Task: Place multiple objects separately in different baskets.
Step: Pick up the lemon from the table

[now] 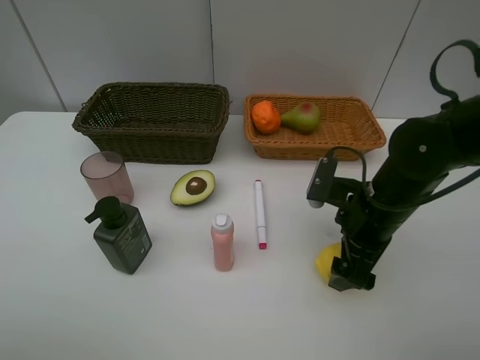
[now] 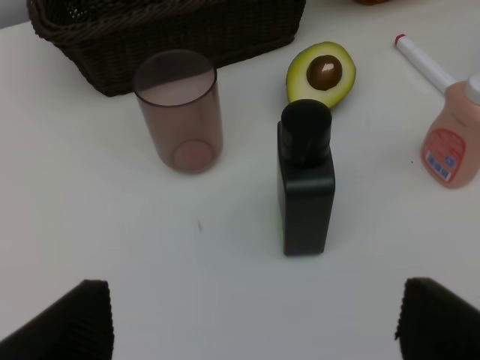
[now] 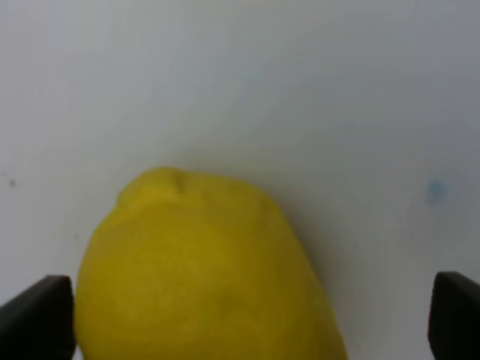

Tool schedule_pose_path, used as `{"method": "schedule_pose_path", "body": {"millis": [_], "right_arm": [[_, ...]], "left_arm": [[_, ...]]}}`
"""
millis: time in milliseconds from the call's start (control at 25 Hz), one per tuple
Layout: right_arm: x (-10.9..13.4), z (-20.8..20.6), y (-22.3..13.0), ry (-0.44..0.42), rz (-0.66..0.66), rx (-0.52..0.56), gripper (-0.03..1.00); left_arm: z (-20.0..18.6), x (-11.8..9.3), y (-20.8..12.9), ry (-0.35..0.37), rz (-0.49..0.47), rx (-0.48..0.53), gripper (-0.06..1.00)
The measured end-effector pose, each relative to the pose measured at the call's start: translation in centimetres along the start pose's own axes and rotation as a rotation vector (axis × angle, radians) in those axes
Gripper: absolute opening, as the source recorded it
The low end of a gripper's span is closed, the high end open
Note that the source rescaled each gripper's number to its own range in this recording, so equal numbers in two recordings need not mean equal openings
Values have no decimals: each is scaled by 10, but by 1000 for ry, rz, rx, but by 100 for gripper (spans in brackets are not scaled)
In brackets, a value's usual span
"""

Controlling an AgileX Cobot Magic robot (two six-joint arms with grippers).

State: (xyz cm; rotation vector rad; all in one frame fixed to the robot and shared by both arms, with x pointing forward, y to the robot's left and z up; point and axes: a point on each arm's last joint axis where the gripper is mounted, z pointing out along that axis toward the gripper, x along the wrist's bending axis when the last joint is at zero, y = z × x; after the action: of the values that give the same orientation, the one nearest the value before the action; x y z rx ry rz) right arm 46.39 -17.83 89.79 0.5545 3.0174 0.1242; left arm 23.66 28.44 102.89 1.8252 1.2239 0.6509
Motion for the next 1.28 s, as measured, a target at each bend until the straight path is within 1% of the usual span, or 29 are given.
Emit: {"method": "schedule_pose_path", "body": {"millis": [160, 400, 480, 520, 560, 600, 640, 680, 720, 1280], "right_arm": [[1, 5, 0, 16, 10, 10, 99], [0, 5, 1, 12, 12, 3, 99], [0, 5, 1, 12, 12, 3, 96], [0, 5, 1, 12, 12, 3, 93], [0, 5, 1, 12, 12, 3, 86], [0, 5, 0, 14, 11, 6, 76], [1, 5, 0, 15, 7, 11, 64], [0, 5, -1, 14, 2, 15, 55], [0, 5, -1, 13, 1, 15, 57], [0, 5, -1, 11, -2, 17, 57]], "left_arm": [[0, 0, 0, 0, 0, 0, 100], [0, 0, 0, 0, 0, 0, 100], [0, 0, 0, 0, 0, 0, 100], [0, 0, 0, 0, 0, 0, 100], [0, 0, 0, 0, 0, 0, 100], [0, 0, 0, 0, 0, 0, 100], [0, 0, 0, 0, 0, 0, 100], [0, 0, 0, 0, 0, 0, 100], [0, 0, 0, 0, 0, 0, 100], [0, 0, 0, 0, 0, 0, 100]]}}
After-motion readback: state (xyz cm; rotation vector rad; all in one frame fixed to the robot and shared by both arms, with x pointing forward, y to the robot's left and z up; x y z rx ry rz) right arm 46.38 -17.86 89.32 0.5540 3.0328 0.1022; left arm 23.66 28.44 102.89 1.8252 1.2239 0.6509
